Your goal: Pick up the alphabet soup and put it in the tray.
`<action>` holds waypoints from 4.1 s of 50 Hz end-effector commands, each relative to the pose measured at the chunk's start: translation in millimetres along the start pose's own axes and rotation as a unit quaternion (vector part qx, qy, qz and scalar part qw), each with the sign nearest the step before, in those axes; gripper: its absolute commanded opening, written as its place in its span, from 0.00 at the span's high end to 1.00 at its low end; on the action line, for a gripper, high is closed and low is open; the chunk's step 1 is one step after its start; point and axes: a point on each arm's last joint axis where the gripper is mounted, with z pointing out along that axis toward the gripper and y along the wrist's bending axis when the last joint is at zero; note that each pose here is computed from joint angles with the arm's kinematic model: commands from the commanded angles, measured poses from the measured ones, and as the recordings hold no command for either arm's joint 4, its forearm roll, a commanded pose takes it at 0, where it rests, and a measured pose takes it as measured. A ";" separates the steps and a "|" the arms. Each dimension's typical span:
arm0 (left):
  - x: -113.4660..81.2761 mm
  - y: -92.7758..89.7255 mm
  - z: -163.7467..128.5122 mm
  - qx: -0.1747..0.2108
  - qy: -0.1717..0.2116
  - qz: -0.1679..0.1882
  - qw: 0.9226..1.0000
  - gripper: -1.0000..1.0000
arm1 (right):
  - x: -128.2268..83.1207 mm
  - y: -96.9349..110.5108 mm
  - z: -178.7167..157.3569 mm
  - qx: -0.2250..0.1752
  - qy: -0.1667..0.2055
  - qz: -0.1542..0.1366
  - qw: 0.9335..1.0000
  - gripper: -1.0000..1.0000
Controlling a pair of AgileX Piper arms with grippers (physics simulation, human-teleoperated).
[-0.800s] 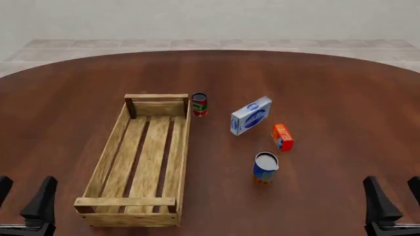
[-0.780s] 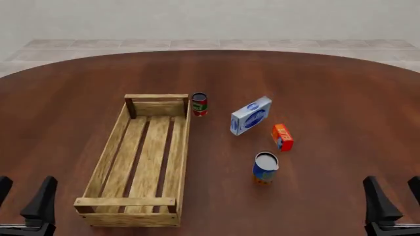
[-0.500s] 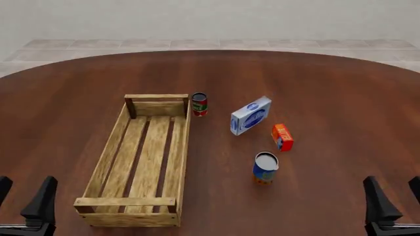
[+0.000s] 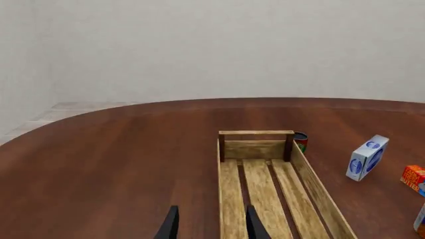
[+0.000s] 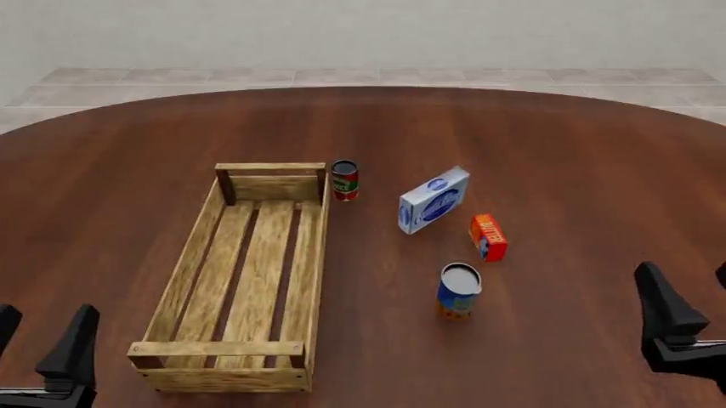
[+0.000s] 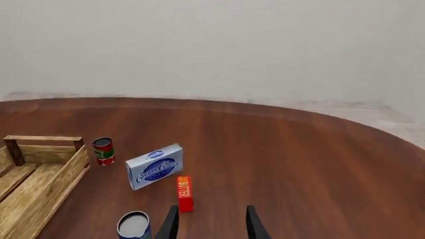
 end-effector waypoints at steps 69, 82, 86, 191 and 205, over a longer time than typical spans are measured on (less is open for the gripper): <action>0.0 0.0 0.0 0.000 0.000 0.000 1.000 0.00 | -37.8 109.1 210.3 -0.192 0.294 -0.066 0.934 0.00; 0.0 0.0 0.0 0.000 0.000 0.000 1.000 0.00 | -24.0 123.8 208.6 -0.211 0.313 -0.069 0.923 0.00; 0.0 0.0 0.0 0.000 0.000 0.000 1.000 0.00 | -22.6 126.4 207.5 -0.214 0.316 -0.069 0.922 0.00; 0.0 0.0 0.0 0.000 0.000 0.000 1.000 0.00 | 48.2 117.9 195.4 -0.202 0.385 -0.078 0.897 0.00; 0.0 0.0 0.0 0.000 0.000 0.000 1.000 0.00 | 52.9 119.1 194.0 -0.200 0.390 -0.071 0.896 0.00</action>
